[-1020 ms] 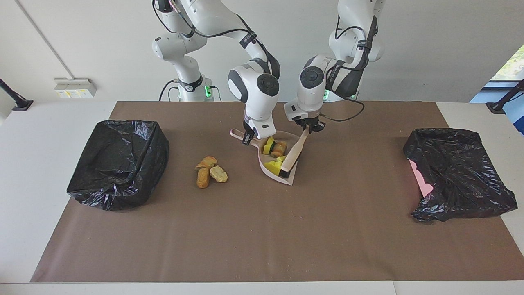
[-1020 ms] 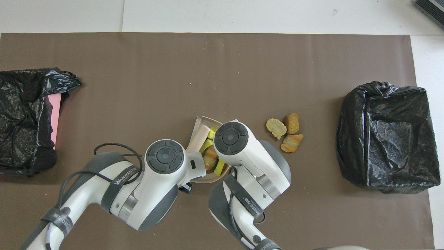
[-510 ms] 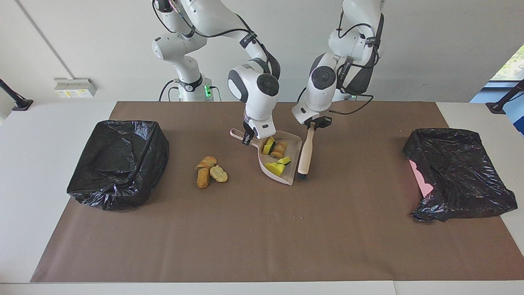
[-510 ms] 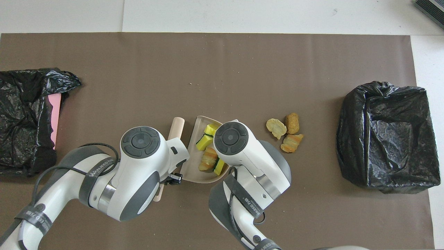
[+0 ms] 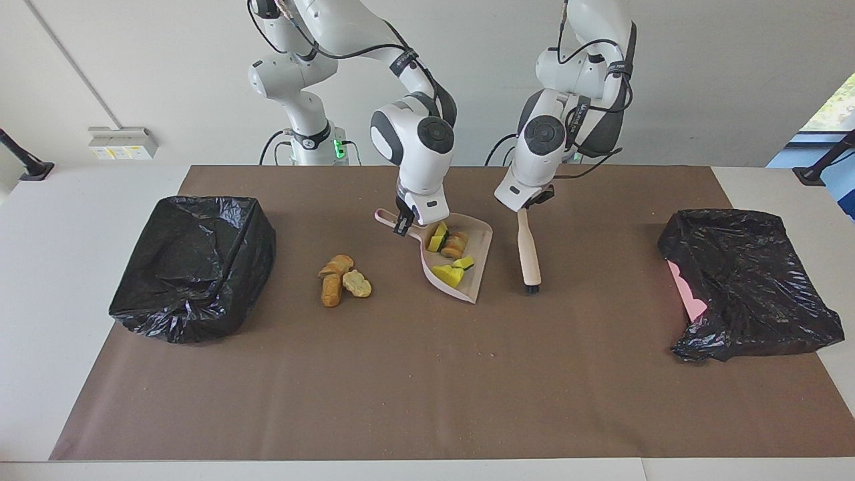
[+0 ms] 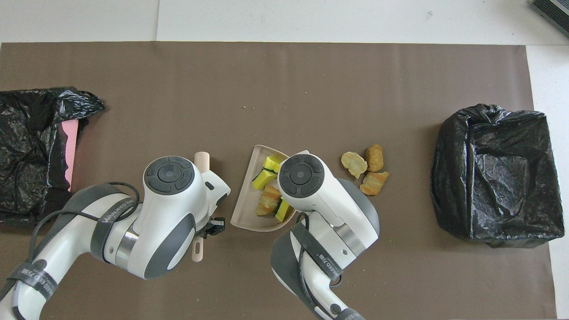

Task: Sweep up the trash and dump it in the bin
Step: 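Sweep the farther yellow sponge into the dustpan with the left gripper, then carry the dustpan to the black bag nearest the right gripper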

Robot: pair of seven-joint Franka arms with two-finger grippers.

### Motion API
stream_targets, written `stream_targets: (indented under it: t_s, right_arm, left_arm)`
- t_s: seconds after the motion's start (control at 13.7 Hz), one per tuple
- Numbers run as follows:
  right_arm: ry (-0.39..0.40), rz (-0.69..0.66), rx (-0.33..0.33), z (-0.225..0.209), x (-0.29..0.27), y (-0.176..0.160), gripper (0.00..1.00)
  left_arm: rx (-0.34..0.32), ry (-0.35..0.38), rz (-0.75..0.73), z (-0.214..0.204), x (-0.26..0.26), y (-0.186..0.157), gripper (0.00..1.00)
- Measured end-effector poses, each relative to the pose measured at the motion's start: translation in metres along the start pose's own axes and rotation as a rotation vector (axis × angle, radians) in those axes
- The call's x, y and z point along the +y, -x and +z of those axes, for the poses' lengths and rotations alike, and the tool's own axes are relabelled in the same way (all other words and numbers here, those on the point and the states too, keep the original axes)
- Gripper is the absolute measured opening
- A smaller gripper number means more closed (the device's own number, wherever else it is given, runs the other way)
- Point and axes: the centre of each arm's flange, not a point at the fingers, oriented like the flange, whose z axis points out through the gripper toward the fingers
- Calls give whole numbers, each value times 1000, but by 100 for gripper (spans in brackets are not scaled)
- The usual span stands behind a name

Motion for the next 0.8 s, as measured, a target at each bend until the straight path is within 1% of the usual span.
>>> stream_targets:
  t_s: [0.15,0.22,0.36,0.44,0.58,0.73,0.8]
  right_arm:
    - [4,41,18,-32,16,34,32]
    - [5,60,27,-51,25,57,32]
    - [5,81,45,-84,46,111,32]
    - [3,92,55,-99,61,147,32]
    - [-1,149,77,-120,89,227,32]
    - [1,190,96,-127,116,303,32]
    - [-2,197,102,-123,130,341,32]
  left_arm:
    - [9,4,2,0,5,5,26]
    - [24,8,2,3,12,10,26]
    - [79,21,-5,13,37,32,26]
    - [104,23,-1,19,55,51,26]
    - [125,24,14,25,85,91,26]
    - [109,52,43,28,106,127,26]
    - [95,68,58,31,114,143,26]
